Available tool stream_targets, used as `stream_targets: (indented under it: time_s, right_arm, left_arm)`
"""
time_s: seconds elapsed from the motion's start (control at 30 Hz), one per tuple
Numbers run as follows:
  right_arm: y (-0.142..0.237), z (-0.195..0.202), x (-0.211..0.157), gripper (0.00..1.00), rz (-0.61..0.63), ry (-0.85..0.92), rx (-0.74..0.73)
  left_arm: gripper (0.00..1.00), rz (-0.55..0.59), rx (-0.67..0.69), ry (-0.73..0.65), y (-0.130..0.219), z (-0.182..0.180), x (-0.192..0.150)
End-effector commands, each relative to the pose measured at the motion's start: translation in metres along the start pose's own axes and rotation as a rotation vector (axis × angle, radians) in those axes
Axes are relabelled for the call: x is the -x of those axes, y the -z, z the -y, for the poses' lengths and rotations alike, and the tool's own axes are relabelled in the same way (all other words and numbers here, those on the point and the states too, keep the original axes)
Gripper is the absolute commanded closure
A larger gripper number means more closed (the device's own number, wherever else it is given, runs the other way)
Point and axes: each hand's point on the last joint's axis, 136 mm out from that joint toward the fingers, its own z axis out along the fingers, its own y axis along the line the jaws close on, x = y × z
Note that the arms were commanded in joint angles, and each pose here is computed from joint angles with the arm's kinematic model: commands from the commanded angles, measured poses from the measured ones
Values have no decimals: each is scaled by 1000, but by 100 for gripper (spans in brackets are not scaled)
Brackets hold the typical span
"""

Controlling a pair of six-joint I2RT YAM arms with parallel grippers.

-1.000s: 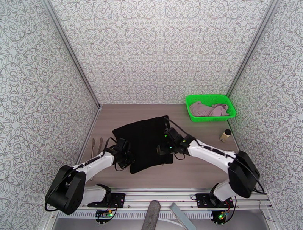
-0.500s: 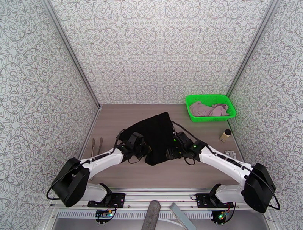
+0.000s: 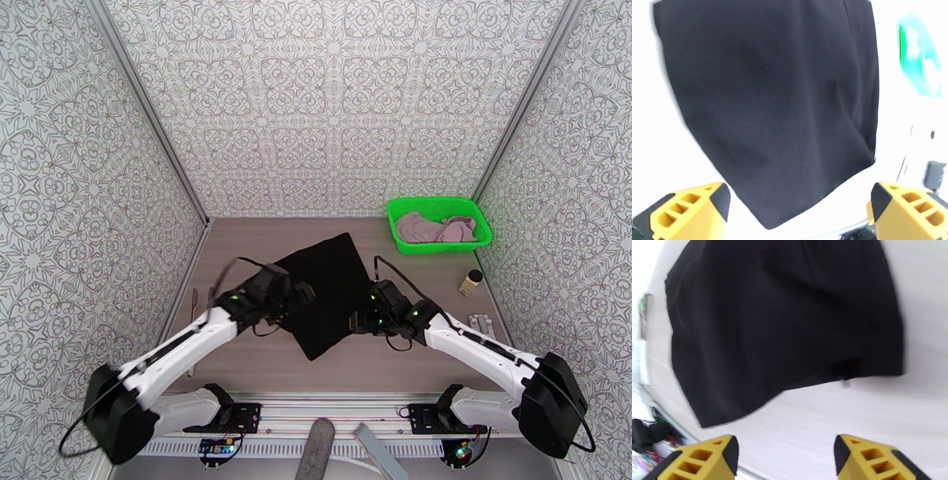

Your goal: Fold and stack the mixed laundry pile

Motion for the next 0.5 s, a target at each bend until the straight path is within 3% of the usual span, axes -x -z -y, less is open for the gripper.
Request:
stream_targets:
  time_s: [0.0, 0.27, 0.47]
  right_arm:
    - [-12, -31, -6, 34, -17, -184, 145]
    - [-46, -46, -10, 34, -10, -255, 132]
    - [-73, -47, -8, 42, -31, -250, 92]
  left_arm:
    - [1, 30, 157, -30, 23, -48, 15]
    - [1, 53, 131, 18, 36, -68, 39]
    - [1, 48, 108, 32, 33, -70, 38]
